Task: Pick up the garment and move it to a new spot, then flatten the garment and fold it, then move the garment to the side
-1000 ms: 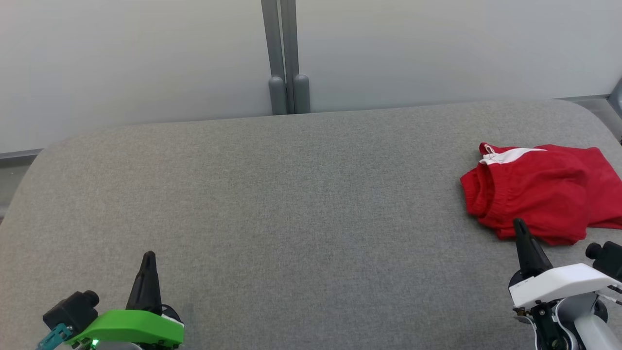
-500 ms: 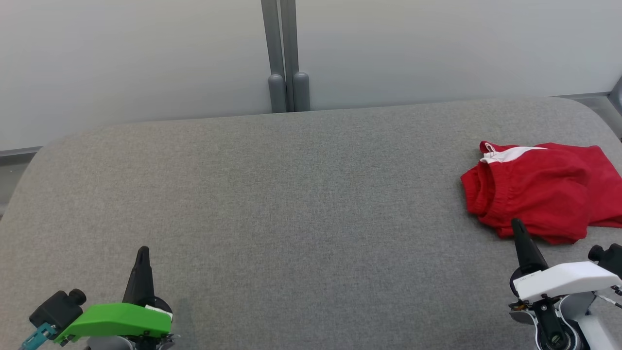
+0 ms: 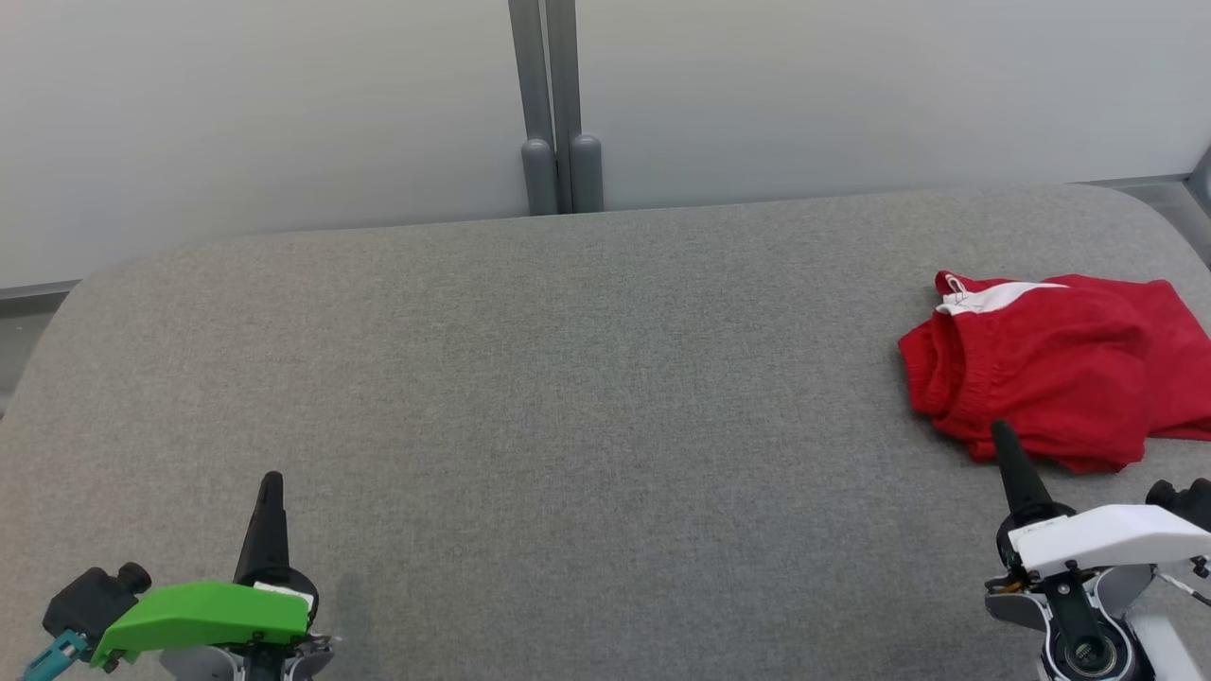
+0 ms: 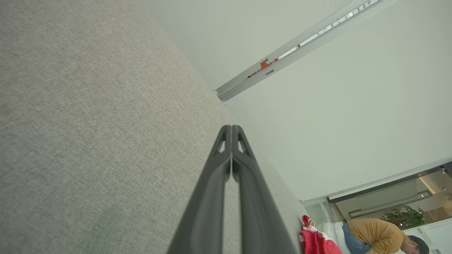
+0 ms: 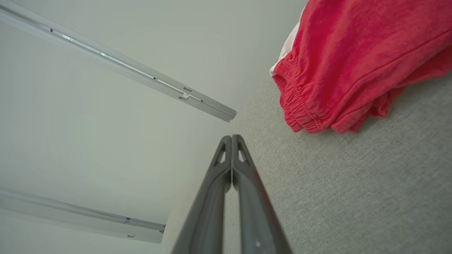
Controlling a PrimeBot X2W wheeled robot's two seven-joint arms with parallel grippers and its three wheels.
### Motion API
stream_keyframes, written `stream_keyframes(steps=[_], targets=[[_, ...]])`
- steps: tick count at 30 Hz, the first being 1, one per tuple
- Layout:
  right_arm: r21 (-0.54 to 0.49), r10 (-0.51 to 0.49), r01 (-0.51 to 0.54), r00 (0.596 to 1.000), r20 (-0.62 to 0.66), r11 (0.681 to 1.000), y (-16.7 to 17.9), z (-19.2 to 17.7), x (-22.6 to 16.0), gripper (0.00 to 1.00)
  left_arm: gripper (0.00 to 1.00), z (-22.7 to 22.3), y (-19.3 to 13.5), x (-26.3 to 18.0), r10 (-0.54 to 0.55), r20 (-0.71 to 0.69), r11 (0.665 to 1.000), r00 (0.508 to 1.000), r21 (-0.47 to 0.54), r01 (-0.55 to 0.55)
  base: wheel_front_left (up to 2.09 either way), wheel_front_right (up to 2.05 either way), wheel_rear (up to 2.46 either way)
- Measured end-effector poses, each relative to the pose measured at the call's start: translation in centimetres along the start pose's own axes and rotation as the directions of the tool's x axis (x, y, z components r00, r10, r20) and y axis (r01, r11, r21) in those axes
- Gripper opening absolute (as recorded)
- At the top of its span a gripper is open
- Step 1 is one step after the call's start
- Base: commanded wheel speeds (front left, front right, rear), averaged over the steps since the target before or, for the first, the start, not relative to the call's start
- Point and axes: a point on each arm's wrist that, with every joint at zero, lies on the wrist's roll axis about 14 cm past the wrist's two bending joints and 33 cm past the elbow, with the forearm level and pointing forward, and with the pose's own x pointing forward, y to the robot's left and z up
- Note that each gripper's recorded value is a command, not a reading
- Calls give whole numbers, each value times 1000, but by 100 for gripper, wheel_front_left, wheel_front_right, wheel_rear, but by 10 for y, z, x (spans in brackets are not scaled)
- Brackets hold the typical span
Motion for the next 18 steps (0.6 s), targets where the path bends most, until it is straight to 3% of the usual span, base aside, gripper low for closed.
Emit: stream_keyframes(steps=[18], targets=[[174,-9,9,1000,-4,985,0,-3,2,0,0,3,-2,5,-5,-1,984,1000,-179,4,0,0,0]])
